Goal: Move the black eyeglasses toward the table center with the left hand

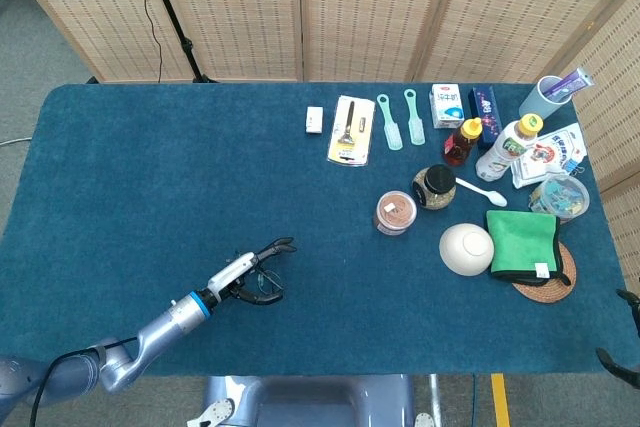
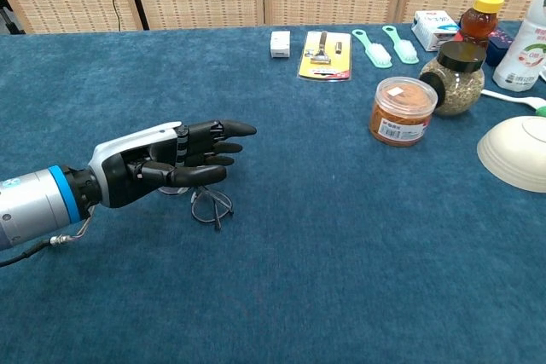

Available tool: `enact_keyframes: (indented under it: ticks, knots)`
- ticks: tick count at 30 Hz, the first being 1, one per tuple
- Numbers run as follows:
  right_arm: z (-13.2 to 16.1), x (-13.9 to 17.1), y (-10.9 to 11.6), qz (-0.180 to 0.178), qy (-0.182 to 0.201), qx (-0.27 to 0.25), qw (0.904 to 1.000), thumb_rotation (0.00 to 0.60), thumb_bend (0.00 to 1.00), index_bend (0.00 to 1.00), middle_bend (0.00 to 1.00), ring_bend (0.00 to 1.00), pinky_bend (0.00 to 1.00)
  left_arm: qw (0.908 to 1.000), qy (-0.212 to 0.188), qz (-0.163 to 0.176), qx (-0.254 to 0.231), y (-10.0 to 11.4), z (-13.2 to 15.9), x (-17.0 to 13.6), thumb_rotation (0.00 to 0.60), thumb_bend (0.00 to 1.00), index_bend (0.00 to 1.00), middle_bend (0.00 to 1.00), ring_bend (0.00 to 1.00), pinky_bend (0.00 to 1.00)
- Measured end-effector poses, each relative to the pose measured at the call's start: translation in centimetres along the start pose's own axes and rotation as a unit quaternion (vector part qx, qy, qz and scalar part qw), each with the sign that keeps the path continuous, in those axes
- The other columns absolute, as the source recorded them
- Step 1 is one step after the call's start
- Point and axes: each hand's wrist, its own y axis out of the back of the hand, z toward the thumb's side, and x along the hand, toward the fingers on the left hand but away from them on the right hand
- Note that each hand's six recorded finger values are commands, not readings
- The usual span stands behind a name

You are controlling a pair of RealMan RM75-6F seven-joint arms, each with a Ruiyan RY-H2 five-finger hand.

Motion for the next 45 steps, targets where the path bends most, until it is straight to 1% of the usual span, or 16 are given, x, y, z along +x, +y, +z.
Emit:
enact_keyframes:
  ticks: [7, 13, 16, 19, 21, 25, 28, 31, 32, 35, 37, 38, 40, 43, 44, 45]
  knots:
    - [-0.1, 0.1, 0.1, -0.001, -0.001, 0.001, 1.0, 0.6, 0.19, 0.2, 0.06, 0.08, 0.17, 1.0, 0.005, 0.001, -0.005, 0.0, -0.5, 0.0, 0.42, 0.21, 0.16, 0.0, 0.0, 0.0]
    - [0.1, 0.0, 0.1, -0.002, 0.001, -0.001, 1.0, 0.6, 0.19, 0.2, 0.06, 0.08, 0.17, 0.9998, -0.019, 0.005, 0.002, 0.7, 0.9, -0.1, 0.42, 0.21, 0.16, 0.0, 0.0, 0.0]
    - [0.2, -0.2, 0.1, -0.002, 0.004, -0.001, 1.0, 0.6, 0.19, 0.2, 0.06, 0.08, 0.17, 0.9991, -0.031, 0.01, 0.027, 1.3, 1.8, -0.5, 0.42, 0.21, 0.16, 0.0, 0.0, 0.0]
    - [0.4, -0.3, 0.1, -0.003, 0.007, -0.002, 1.0, 0.6, 0.19, 0.2, 0.06, 0.08, 0.17, 0.9966, -0.04, 0.018, 0.07, 2.2, 2.7, -1.0, 0.418, 0.21, 0.16, 0.0, 0.0, 0.0]
    - [0.5, -0.5, 0.1, -0.003, 0.011, -0.003, 0.9999, 0.6, 0.19, 0.2, 0.06, 0.08, 0.17, 0.993, -0.044, 0.026, 0.107, 2.9, 3.4, -1.7, 0.413, 0.21, 0.16, 0.0, 0.0, 0.0]
    - [1.0, -1.0, -0.1, 0.0, 0.02, -0.004, 0.9998, 0.6, 0.19, 0.2, 0.06, 0.08, 0.17, 0.9818, -0.044, 0.049, 0.178, 4.4, 4.6, -3.5, 0.364, 0.21, 0.16, 0.0, 0.0, 0.0]
    - [1.5, -1.4, -0.4, 0.004, 0.029, -0.004, 0.9996, 0.6, 0.19, 0.2, 0.06, 0.08, 0.17, 0.967, -0.036, 0.075, 0.241, 5.8, 5.3, -5.3, 0.33, 0.21, 0.16, 0.0, 0.0, 0.0]
    - [2.2, -2.0, -0.8, 0.007, 0.04, -0.007, 0.9991, 0.6, 0.19, 0.2, 0.06, 0.08, 0.17, 0.9468, -0.018, 0.104, 0.304, 7.2, 5.9, -7.4, 0.301, 0.21, 0.16, 0.0, 0.0, 0.0]
    - [2.4, -2.1, -0.8, 0.007, 0.043, -0.007, 0.999, 0.6, 0.19, 0.2, 0.06, 0.08, 0.17, 0.9376, -0.008, 0.116, 0.328, 7.7, 6.2, -8.5, 0.302, 0.21, 0.16, 0.0, 0.0, 0.0]
    - [2.9, -2.5, -1.1, 0.008, 0.051, -0.009, 0.9986, 0.6, 0.19, 0.2, 0.06, 0.08, 0.17, 0.9151, 0.021, 0.147, 0.375, 9.1, 6.9, -11.3, 0.301, 0.21, 0.16, 0.0, 0.0, 0.0]
    - [3.3, -2.8, -1.3, 0.009, 0.057, -0.01, 0.9983, 0.6, 0.19, 0.2, 0.06, 0.08, 0.17, 0.9016, 0.039, 0.166, 0.398, 9.9, 7.4, -13.0, 0.3, 0.21, 0.17, 0.0, 0.0, 0.0]
    - [3.5, -2.9, -1.3, 0.009, 0.059, -0.011, 0.9981, 0.6, 0.19, 0.2, 0.06, 0.08, 0.17, 0.8925, 0.051, 0.178, 0.411, 10.4, 7.6, -14.1, 0.298, 0.21, 0.17, 0.0, 0.0, 0.0]
    - [3.9, -3.2, -1.5, 0.009, 0.067, -0.011, 0.9977, 0.6, 0.19, 0.2, 0.06, 0.08, 0.17, 0.8803, 0.067, 0.196, 0.427, 10.8, 7.8, -15.6, 0.298, 0.21, 0.17, 0.0, 0.0, 0.0]
    - [4.8, -3.8, -1.6, 0.008, 0.081, -0.01, 0.9966, 0.6, 0.19, 0.19, 0.06, 0.08, 0.16, 0.8537, 0.105, 0.228, 0.457, 11.6, 7.9, -18.9, 0.301, 0.21, 0.17, 0.0, 0.0, 0.0]
    - [5.1, -4.0, -1.7, 0.008, 0.086, -0.009, 0.9963, 0.6, 0.19, 0.19, 0.06, 0.08, 0.16, 0.8409, 0.123, 0.24, 0.469, 11.9, 8.0, -20.4, 0.302, 0.21, 0.17, 0.0, 0.0, 0.0]
    - [5.4, -4.1, -1.8, 0.008, 0.089, -0.009, 0.996, 0.6, 0.19, 0.19, 0.06, 0.08, 0.16, 0.8318, 0.136, 0.248, 0.477, 12.0, 8.0, -21.6, 0.302, 0.21, 0.17, 0.0, 0.0, 0.0]
